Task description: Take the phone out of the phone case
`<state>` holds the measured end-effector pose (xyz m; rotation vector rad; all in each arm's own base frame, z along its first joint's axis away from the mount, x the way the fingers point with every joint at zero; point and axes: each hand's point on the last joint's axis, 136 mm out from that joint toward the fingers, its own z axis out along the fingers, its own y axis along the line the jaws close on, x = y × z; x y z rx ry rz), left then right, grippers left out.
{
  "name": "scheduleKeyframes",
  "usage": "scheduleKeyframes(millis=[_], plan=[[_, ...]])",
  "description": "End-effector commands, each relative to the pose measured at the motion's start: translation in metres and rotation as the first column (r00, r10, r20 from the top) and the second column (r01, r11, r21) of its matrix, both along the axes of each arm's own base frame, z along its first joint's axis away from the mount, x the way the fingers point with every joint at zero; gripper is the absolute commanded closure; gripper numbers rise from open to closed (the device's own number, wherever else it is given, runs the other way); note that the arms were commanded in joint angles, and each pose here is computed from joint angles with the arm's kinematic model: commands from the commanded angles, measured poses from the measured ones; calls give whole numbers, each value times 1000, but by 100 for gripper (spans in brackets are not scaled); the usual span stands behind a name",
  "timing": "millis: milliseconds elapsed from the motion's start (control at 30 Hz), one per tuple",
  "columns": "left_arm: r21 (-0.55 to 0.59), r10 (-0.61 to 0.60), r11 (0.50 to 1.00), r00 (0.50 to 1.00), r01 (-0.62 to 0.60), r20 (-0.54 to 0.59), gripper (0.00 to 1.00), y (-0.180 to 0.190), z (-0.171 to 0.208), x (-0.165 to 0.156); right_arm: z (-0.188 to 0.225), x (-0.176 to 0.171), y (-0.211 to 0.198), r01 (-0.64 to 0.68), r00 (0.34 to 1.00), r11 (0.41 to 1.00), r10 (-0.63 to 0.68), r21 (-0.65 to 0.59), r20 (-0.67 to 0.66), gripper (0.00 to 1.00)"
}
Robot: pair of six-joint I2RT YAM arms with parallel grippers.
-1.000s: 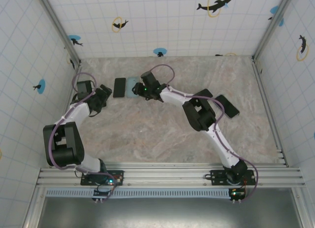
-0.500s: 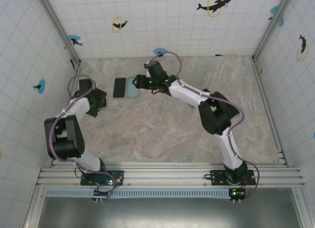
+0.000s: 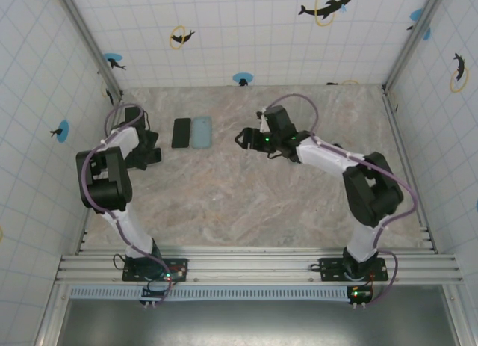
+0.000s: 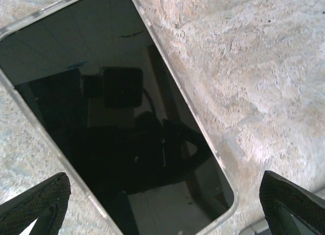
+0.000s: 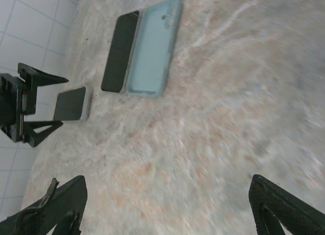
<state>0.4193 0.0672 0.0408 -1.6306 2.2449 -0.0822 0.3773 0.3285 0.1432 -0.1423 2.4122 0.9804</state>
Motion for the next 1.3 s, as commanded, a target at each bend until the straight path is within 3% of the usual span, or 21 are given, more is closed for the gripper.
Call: scheduleKeyframes(millis=[0, 533, 1000, 1267], plan=[[12, 78, 997, 996, -78, -48, 2, 12, -2, -2, 25, -9, -20, 18, 999, 998, -20, 63, 40, 15], [-31, 222, 972, 957, -231, -189, 2, 16, -28, -20, 3, -42, -93, 159, 985, 978, -150, 132, -81, 14], [-91, 288, 946, 935, -311, -207, 2, 6, -29, -26, 10, -43, -80, 117, 991, 967, -98, 227, -95, 14], [-70, 303, 944, 929, -324, -211, 2, 9, -13, -35, 8, -48, -79, 107, 991, 965, -84, 238, -105, 14]])
